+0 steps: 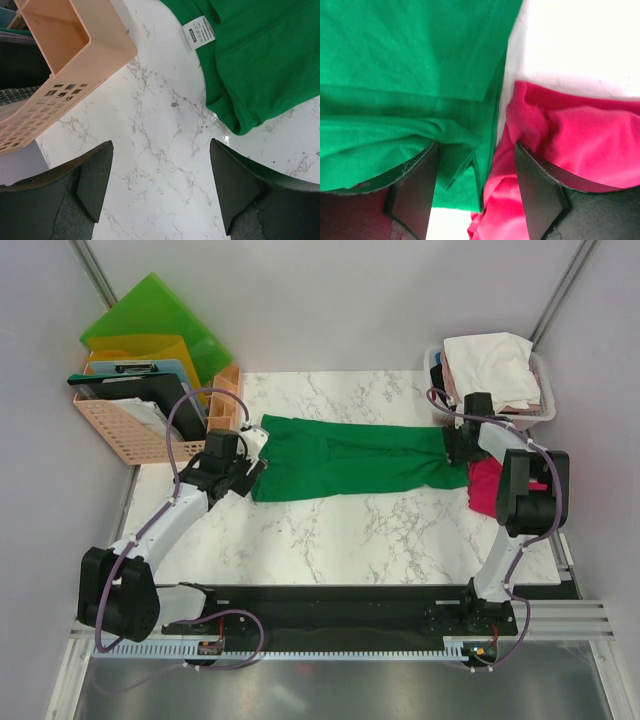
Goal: Fold and stack the t-shirts
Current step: Fold the other side of the tshirt into a rectangle
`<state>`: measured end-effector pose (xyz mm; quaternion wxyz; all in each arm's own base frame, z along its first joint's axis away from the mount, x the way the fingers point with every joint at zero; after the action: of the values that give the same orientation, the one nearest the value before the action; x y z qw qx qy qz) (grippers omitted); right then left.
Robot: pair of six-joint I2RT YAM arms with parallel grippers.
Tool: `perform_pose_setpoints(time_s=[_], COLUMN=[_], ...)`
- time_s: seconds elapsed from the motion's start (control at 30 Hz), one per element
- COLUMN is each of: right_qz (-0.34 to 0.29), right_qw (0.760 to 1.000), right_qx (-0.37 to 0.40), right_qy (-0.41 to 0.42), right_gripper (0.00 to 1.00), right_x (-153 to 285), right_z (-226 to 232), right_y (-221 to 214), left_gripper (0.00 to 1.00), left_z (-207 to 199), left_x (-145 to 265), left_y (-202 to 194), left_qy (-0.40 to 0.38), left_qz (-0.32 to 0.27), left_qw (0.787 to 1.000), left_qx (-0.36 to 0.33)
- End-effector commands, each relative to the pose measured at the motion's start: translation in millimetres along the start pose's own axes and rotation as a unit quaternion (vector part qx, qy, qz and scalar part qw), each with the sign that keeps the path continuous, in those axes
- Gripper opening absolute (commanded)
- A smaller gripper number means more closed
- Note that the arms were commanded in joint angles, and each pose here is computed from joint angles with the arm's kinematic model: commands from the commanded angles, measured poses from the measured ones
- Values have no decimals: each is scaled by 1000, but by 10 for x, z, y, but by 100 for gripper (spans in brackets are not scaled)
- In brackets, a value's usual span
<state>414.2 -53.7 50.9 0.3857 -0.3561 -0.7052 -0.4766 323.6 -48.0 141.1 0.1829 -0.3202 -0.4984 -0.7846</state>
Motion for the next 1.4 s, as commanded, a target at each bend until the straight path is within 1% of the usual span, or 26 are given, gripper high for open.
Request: perform_pose_setpoints(time_s=[0.0, 0.03, 0.13, 0.17, 0.2, 0.23, 0.27, 0.3, 0.37, 0.4, 0.43, 0.5, 0.53, 0.57, 0.6, 0.63, 0.67, 0.7, 0.77, 0.8, 0.9, 0.93, 1.0, 1.1, 1.17, 1.37], right_qz=[-54, -79, -119, -125, -149, -155, -155, -173, -176, -191, -187, -189, -190, -191, -199, -202, -207, -202, -198, -189, -182, -181, -181, -182, -185, -186], right_qw=[998, 996, 991, 990, 987, 986, 986, 983, 983, 980, 979, 979, 979, 980, 978, 977, 976, 976, 977, 979, 980, 980, 980, 980, 979, 978], right_qx=[-16, -19, -23, -27, -35, -39, -45, -49, -52, -51, -47, -40, -37, -25, -23, -21, -18, -19, -19, -21, -22, -21, -19, -19, -19, -20], right_qy=[-34, -44, -52, -53, -57, -49, -40, -32, 21, 36, 66, 66, 59, 52, 52, 56, 70, 76, 78, 77, 77, 78, 77, 74, 78, 98], right_gripper=[69, 69, 71, 77, 83, 87, 97, 98, 98, 98, 98, 98, 98, 98, 98, 98, 98, 98, 98, 98, 98, 98, 98, 98, 98, 98], right_x=[283, 434, 759, 823, 1021, 1089, 1128, 1275, 1289, 1389, 1376, 1460, 1494, 1493, 1517, 1489, 1495, 1456, 1434, 1388, 1358, 1352, 1348, 1352, 1357, 1340], right_z=[-153, -204, -234, -232, -254, -217, -175, -140, 92, 155, 285, 276, 247, 225, 230, 256, 302, 321, 314, 314, 310, 311, 316, 301, 313, 356], right_y=[183, 266, 324, 303, 345, 321, 254, 248, 95, 71, -16, -67, -78, -107, -105, -112, -101, -104, -89, -99, -115, -127, -149, -149, -150, -158], left_gripper=[85, 85, 84, 84, 84, 84, 84, 85, 86, 86, 87, 88, 90, 100, 100, 100, 100, 100, 100, 100, 100, 100, 100, 100, 100, 100], left_z=[13, 4, -10, -8, -28, -38, -76, -107, -196, -339, -402, -618, -645, -721, -784, -790, -820, -917, -979, -1058, -1078, -1133, -1166, -1187, -1180, -1040], left_x=[53, 48, 37, 37, 33, 21, 13, 1, -23, -25, -7, -62, -61, -202, -243, -278, -327, -450, -504, -616, -785, -937, -1088, -1202, -1318, -1401], left_y=[90, 72, 34, 33, 25, 21, 37, 49, 125, 177, 265, 303, 446, 419, 476, 633, 674, 635, 716, 647, 749, 640, 616, 626, 595, 530], left_qy=[-4, -5, -7, -7, -11, -14, -24, -33, -63, -108, -133, -197, -212, -229, -249, -255, -260, -271, -281, -294, -297, -301, -302, -299, -287, -227], left_qz=[-27, -26, -21, -21, -21, -20, -24, -25, -30, -39, -47, -38, -47, -26, -25, -33, -27, -6, -8, 9, 18, 44, 68, 87, 113, 133], left_qw=[1000, 1000, 1000, 1000, 1000, 1000, 999, 999, 998, 993, 990, 980, 976, 973, 968, 966, 965, 962, 959, 956, 954, 952, 951, 949, 950, 963], left_qx=[-10, -9, -10, -10, -10, -7, -2, 0, 7, 7, 10, 16, 26, 31, 33, 33, 32, 30, 21, 21, 18, 20, 28, 41, 52, 68])
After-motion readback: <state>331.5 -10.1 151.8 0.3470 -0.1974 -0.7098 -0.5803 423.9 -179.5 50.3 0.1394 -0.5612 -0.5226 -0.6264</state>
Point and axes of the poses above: each gripper's point midway between its finger pads, its own x axis back along the fingers, its own z axis along the line the jaws close on, y = z × x, the point moved 2 cm from there along x, back along the fingers, and after that the axes turned 10 degrees about x, right-handed, at the moved point
